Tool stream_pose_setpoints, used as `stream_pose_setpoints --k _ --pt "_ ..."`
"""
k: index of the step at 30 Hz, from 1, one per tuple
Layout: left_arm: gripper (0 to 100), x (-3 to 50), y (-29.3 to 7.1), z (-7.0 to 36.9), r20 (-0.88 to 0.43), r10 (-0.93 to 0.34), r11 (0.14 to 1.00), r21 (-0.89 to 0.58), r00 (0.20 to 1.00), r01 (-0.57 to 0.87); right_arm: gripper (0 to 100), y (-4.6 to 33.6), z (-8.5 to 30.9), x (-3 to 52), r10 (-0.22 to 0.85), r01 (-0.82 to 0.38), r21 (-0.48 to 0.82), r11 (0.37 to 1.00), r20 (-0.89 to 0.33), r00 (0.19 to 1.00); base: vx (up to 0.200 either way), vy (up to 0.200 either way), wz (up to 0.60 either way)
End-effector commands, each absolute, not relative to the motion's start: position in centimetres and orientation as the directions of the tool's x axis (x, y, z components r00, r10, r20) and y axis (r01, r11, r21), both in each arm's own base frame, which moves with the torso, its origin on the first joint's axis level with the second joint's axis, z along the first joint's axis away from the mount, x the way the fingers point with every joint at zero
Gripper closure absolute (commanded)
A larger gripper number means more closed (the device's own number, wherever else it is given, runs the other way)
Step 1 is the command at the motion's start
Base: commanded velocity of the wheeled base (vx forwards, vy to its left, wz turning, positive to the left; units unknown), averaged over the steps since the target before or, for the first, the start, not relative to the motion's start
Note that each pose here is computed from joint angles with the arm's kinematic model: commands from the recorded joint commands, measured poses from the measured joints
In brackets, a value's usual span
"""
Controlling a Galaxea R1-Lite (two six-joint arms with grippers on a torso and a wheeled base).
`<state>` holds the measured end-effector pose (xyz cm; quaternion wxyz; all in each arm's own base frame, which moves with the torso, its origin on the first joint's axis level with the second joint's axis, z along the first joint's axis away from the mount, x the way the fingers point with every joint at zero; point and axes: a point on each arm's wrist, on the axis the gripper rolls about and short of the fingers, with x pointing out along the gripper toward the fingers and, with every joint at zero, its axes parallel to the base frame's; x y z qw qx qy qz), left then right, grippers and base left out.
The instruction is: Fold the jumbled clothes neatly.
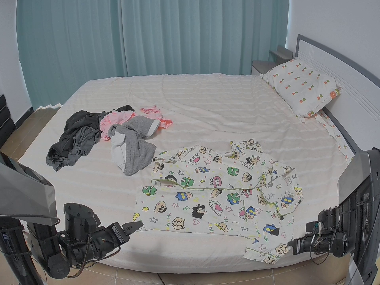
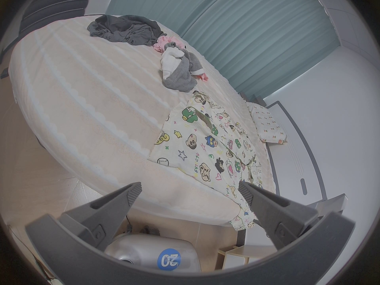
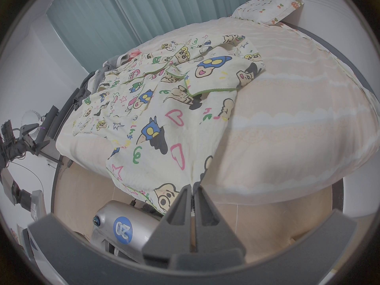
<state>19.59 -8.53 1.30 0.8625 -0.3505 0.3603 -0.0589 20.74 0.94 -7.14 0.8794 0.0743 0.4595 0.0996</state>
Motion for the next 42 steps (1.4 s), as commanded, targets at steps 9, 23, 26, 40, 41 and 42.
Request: stream_pose_setpoints --k 9,23,26,40,41,42 --pt "0 19.3 -8.4 1.4 -0.577 -0.358 0.745 -0.65 0.735 -0.148 0 1.7 -1.5 21.8 0.274 -0.142 0.256 0.956 -0.614 0.741 0.0 0.0 0.0" --pt "0 19.3 -8.4 1.3 -0.58 -0.362 0.748 -0.648 0.729 -0.144 0 3.9 2.5 21.3 0.33 -0.203 0.3 0.932 -0.474 0.816 0.171 0.0 0.0" --pt "0 19.3 -8.4 1.3 -0.582 -0.362 0.749 -0.647 0.729 -0.144 0 4.0 2.5 21.2 0.331 -0.205 0.299 0.932 -0.472 0.817 0.2 0.0 0.0" --pt "0 19.2 -8.6 1.3 -0.579 -0.361 0.748 -0.648 0.731 -0.144 0 4.0 2.6 21.2 0.33 -0.205 0.298 0.932 -0.47 0.819 0.086 0.0 0.0" --pt "0 19.2 -8.6 1.3 -0.579 -0.361 0.748 -0.648 0.731 -0.144 0 4.1 2.6 21.2 0.331 -0.206 0.298 0.932 -0.47 0.818 0.0 0.0 0.0" --pt "0 19.2 -8.6 1.3 -0.579 -0.363 0.748 -0.648 0.73 -0.143 0 4.2 2.6 21.2 0.333 -0.209 0.297 0.932 -0.47 0.817 0.0 0.0 0.0"
